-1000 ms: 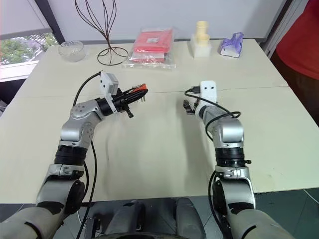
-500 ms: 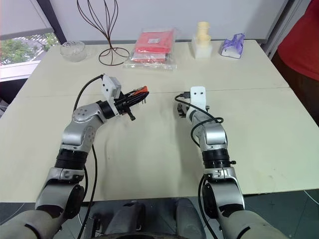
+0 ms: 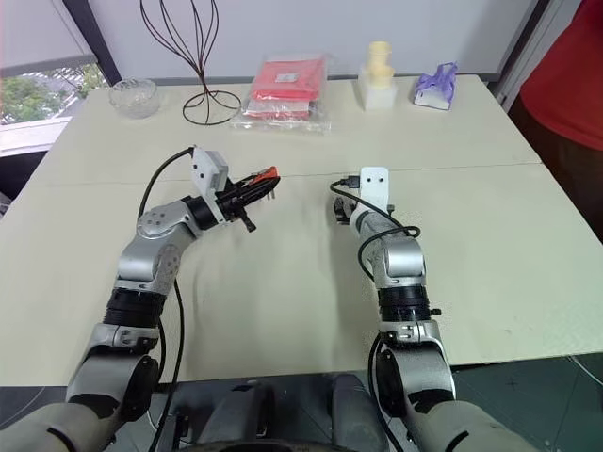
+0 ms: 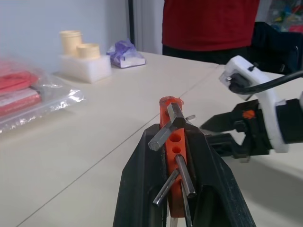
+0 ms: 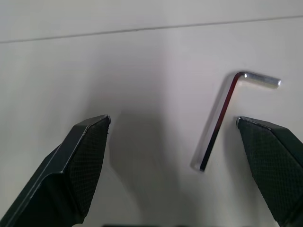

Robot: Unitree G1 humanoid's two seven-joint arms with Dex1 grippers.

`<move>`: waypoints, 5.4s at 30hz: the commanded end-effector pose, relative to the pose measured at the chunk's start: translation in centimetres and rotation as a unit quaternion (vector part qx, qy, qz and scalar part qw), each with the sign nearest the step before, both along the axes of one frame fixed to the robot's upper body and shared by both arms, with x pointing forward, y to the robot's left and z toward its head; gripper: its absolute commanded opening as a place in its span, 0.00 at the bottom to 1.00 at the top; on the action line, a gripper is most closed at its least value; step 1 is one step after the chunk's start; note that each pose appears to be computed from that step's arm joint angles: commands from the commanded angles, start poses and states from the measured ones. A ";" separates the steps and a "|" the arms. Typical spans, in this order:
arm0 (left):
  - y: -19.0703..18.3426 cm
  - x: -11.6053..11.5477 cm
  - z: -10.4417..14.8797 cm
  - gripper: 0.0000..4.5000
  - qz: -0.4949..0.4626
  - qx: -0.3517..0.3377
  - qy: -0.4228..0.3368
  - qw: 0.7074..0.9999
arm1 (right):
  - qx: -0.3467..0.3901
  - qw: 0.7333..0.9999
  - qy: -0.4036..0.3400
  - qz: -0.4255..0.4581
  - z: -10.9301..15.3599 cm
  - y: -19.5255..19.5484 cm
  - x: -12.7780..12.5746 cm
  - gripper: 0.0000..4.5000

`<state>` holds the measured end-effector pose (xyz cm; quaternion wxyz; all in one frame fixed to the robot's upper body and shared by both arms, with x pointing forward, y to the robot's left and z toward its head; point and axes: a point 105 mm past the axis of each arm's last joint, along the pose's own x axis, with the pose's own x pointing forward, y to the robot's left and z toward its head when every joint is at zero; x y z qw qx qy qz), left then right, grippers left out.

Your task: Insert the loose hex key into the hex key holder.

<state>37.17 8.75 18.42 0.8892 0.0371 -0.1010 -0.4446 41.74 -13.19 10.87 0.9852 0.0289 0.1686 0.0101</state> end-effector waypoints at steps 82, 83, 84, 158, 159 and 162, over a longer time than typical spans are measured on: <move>-3.9 -0.5 7.8 0.00 -0.321 -0.056 0.064 0.943 | 0.424 0.775 -0.297 0.361 17.9 7.3 -5.1 0.02; -3.8 -0.5 7.7 0.00 -0.320 -0.054 0.064 0.944 | 0.425 0.775 -0.298 0.361 18.0 7.3 -5.0 0.02; -3.8 -0.5 7.6 0.00 -0.317 -0.054 0.065 0.945 | 0.425 0.775 -0.298 0.360 18.0 7.3 -5.0 0.02; -3.4 0.3 8.1 0.00 -0.285 -0.038 0.050 0.956 | 0.331 0.789 -0.273 0.440 15.8 7.2 -6.0 0.02; -3.4 0.2 7.9 0.00 -0.287 -0.022 0.044 0.957 | 0.329 0.791 -0.270 0.439 15.6 7.1 -5.9 0.02; -3.3 0.2 7.9 0.00 -0.292 -0.006 0.043 0.955 | 0.328 0.793 -0.266 0.438 15.4 6.9 -5.9 0.02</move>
